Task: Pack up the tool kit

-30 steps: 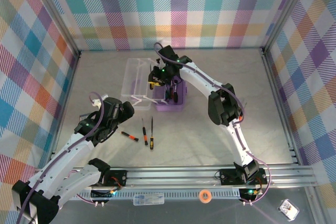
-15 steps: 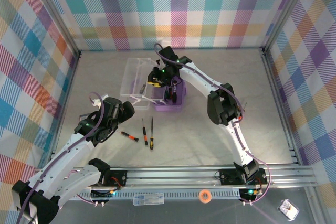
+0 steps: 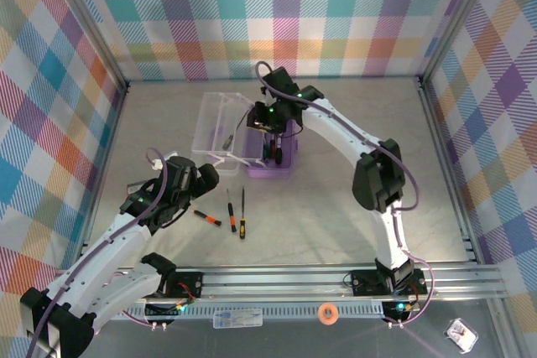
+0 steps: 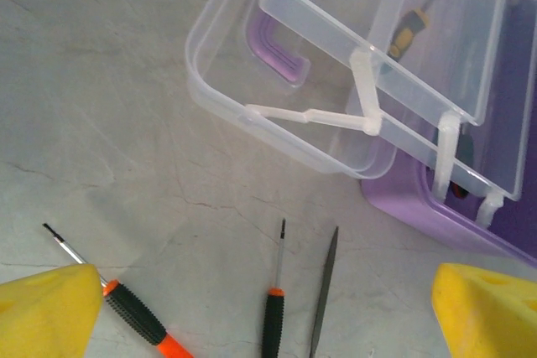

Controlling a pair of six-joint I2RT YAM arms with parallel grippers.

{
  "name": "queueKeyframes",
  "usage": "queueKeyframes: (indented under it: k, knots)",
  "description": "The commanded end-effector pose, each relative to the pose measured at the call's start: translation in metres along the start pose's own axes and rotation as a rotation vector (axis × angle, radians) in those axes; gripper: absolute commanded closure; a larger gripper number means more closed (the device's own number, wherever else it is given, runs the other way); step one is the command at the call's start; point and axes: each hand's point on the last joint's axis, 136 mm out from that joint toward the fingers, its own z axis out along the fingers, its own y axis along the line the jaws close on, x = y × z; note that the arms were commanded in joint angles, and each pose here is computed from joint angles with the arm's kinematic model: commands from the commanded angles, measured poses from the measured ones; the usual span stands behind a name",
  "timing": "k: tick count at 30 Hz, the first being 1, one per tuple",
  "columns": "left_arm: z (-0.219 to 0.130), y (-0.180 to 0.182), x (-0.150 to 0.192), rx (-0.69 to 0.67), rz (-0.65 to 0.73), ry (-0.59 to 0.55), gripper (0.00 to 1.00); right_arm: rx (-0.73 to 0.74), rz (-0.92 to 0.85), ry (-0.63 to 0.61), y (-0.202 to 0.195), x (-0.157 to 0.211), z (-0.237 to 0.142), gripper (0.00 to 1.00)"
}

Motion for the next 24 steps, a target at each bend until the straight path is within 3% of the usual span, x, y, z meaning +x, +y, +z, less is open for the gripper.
queueKeyframes:
  k: [1,5,9,14,20,24]
  knots:
    - [0.004,-0.013,0.008,0.084,0.027,0.041,0.00,0.150,-0.065,-0.060,-0.031,0.009,-0.024,0.70]
    - [0.004,-0.039,0.017,0.232,0.043,0.075,0.00,0.341,-0.099,-0.102,-0.086,0.034,-0.055,0.70]
    - [-0.005,-0.071,0.023,0.384,0.086,0.083,0.00,0.567,-0.031,-0.073,-0.172,0.064,-0.095,0.68]
    - [-0.021,-0.117,0.029,0.534,0.183,0.072,0.00,0.632,0.173,-0.067,-0.264,0.094,-0.129,0.59]
    - [-0.018,-0.151,0.045,0.584,0.253,0.144,0.00,0.703,0.332,-0.083,-0.333,0.086,-0.141,0.45]
    - [-0.017,-0.159,0.051,0.588,0.272,0.176,0.00,0.735,0.349,-0.022,-0.362,0.082,-0.132,0.43]
